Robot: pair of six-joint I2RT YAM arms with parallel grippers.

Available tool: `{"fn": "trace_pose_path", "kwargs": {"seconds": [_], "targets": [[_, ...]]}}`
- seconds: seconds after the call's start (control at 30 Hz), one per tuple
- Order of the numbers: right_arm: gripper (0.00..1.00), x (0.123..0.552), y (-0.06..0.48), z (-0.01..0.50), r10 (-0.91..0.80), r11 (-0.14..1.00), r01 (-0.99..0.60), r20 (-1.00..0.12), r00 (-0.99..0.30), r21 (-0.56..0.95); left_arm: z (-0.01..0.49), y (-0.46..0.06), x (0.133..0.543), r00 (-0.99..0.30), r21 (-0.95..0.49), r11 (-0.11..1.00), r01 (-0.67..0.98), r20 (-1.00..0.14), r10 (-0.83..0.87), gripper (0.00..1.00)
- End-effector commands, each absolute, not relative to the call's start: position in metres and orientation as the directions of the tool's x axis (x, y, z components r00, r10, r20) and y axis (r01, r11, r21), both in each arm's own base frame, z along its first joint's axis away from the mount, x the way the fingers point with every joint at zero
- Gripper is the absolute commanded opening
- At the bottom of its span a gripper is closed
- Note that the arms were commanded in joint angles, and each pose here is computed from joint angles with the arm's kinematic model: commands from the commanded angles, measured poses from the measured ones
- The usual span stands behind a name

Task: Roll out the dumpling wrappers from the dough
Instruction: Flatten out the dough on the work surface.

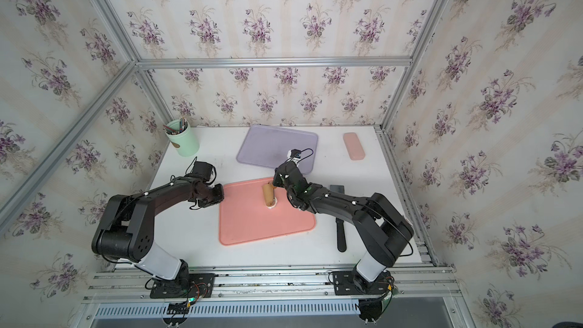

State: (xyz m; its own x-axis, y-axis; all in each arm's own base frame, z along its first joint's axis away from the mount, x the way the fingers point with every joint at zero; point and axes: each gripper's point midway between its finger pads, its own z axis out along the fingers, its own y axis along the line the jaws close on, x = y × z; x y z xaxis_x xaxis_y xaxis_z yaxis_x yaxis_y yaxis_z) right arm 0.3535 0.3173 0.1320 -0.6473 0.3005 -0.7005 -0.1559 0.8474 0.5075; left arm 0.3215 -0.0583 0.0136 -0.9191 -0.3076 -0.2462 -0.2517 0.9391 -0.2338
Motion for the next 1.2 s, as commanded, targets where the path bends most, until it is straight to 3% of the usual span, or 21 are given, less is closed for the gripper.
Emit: {"fn": "trace_pose_path", "kwargs": {"seconds": [0.0,0.1,0.23,0.43,0.57,0.73,0.9,1.17], "targets": [[0.0,0.323,0.324,0.078,0.163,0.881,-0.164,-0.611,-0.775,0.443,0.005,-0.054,0.315,-0.918,-0.203,0.935,-0.291,-0.217,-0.332,0.0],[0.0,0.333,0.298,0.086,0.239,0.892,-0.086,-0.626,-0.742,0.443,0.005,-0.053,0.314,-0.917,-0.2,0.934,-0.295,-0.214,-0.335,0.0],[0.0,0.348,0.255,0.088,0.361,0.838,0.002,-0.551,-0.753,0.546,0.006,-0.051,0.315,-0.917,-0.189,0.937,-0.296,-0.22,-0.334,0.0],[0.0,0.345,0.205,0.07,0.473,0.811,0.133,-0.503,-0.723,0.57,0.008,-0.048,0.314,-0.913,-0.177,0.936,-0.303,-0.227,-0.338,0.0],[0.0,0.341,0.182,0.083,0.469,0.836,0.132,-0.57,-0.675,0.532,0.009,-0.047,0.313,-0.916,-0.167,0.939,-0.3,-0.224,-0.333,0.0],[0.0,0.346,0.197,0.12,0.413,0.856,0.029,-0.649,-0.64,0.516,0.007,-0.048,0.314,-0.917,-0.17,0.939,-0.298,-0.223,-0.331,0.0],[0.0,0.344,0.23,0.16,0.424,0.801,-0.075,-0.651,-0.63,0.594,0.008,-0.048,0.314,-0.918,-0.171,0.941,-0.293,-0.225,-0.327,0.0],[0.0,0.327,0.261,0.1,0.358,0.814,-0.055,-0.574,-0.736,0.578,0.007,-0.048,0.316,-0.92,-0.17,0.942,-0.288,-0.222,-0.321,0.0]]}}
